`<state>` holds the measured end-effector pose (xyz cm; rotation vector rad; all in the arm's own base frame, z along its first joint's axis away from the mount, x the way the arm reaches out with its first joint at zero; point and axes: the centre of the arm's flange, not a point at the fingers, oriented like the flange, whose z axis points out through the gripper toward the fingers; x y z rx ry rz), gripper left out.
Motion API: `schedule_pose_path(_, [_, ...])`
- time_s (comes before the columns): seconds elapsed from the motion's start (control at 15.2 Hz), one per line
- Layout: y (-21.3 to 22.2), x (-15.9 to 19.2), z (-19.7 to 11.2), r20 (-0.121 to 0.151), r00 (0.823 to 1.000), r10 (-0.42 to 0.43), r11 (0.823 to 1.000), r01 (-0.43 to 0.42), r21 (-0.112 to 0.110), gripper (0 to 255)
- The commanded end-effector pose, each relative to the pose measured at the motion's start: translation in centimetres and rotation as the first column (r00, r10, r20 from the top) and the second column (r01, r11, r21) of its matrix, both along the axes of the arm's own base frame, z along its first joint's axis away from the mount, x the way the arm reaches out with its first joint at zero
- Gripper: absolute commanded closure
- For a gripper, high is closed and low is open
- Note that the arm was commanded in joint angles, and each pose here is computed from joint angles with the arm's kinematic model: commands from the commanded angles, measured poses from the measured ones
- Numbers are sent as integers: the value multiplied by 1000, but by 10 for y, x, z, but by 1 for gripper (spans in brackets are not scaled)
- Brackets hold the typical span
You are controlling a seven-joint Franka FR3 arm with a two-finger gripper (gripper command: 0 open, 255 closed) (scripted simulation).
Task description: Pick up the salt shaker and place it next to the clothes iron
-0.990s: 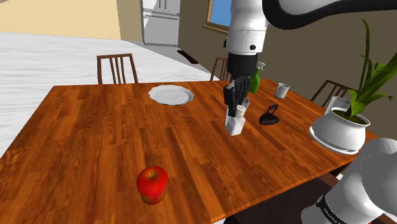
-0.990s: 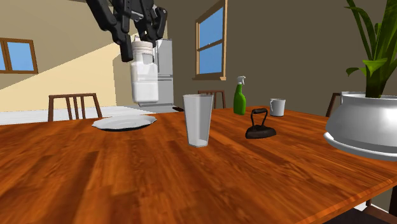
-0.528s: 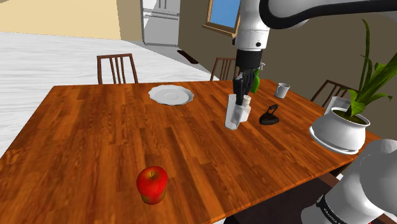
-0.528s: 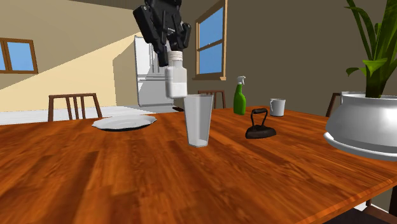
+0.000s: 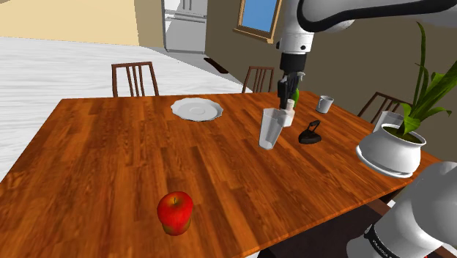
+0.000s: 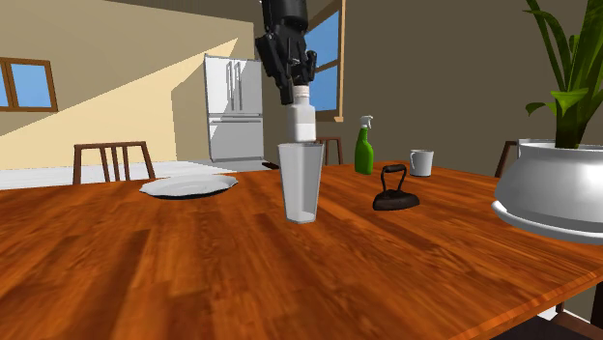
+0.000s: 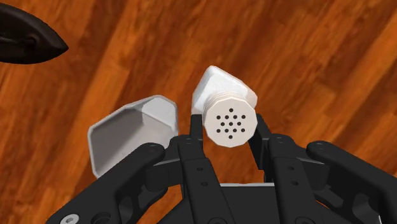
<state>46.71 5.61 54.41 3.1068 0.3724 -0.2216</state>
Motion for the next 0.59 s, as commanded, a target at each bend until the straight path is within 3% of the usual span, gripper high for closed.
schedule_pose_path(0.0, [-26, 10, -3, 0, 1000, 1, 1000, -1, 0, 255])
schedule_pose_path(0.53, [-123, 52, -3, 0, 1000, 1, 1000, -1, 0, 255])
